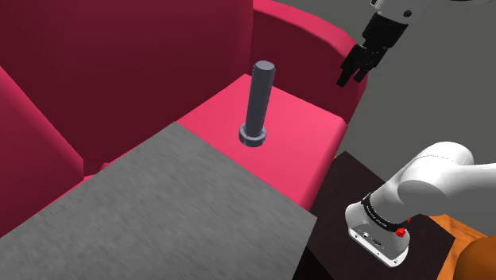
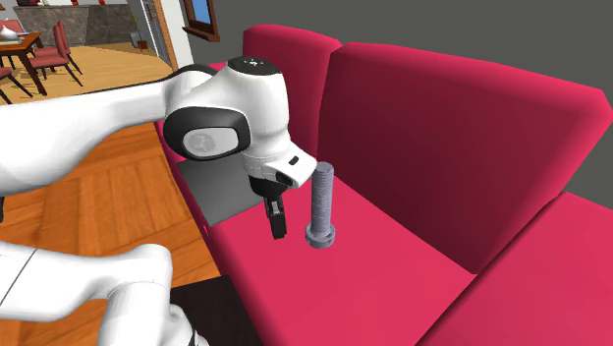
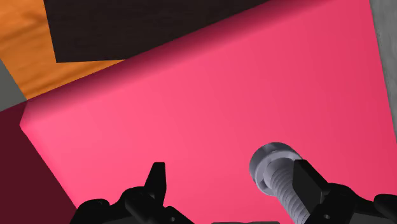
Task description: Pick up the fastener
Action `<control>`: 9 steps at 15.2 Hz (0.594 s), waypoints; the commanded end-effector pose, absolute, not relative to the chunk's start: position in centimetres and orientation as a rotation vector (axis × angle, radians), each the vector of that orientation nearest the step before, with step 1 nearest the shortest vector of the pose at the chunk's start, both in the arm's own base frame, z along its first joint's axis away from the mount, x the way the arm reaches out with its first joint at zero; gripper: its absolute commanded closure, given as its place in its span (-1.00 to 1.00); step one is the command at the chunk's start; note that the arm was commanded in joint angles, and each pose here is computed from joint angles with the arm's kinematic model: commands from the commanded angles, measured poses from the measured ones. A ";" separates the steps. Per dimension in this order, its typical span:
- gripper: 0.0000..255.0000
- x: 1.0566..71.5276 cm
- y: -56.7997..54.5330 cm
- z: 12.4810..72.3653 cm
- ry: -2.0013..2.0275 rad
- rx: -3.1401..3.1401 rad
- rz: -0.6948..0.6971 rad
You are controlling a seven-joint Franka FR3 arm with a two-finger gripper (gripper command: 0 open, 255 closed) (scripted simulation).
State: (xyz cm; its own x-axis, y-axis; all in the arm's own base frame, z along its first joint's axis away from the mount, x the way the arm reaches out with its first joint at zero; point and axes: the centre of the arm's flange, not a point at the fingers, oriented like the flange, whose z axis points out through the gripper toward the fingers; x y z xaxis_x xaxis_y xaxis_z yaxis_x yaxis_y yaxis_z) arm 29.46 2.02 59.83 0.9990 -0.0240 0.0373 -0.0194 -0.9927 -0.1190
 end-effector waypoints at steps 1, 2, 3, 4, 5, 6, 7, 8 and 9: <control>-1.00 29.5 2.0 59.8 0.033 -3.022 -0.059; -1.00 30.5 3.0 60.0 0.025 -3.029 -0.055; -1.00 31.5 3.9 60.1 0.018 -3.035 -0.052; -1.00 32.5 4.9 60.2 0.010 -3.042 -0.049; -1.00 33.6 5.9 60.3 0.002 -3.049 -0.046; -1.00 34.6 6.9 60.4 -0.005 -3.055 -0.043; -1.00 35.6 7.9 60.5 -0.013 -3.062 -0.040; -1.00 36.6 8.9 60.6 -0.021 -3.068 -0.036; -1.00 37.6 9.9 60.6 -0.028 -3.075 -0.033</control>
State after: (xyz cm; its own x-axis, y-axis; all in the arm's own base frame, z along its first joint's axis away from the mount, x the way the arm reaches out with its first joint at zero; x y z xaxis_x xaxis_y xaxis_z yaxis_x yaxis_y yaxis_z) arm 36.57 8.80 60.52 0.9996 0.0123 0.0238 0.0140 -0.9973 -0.0717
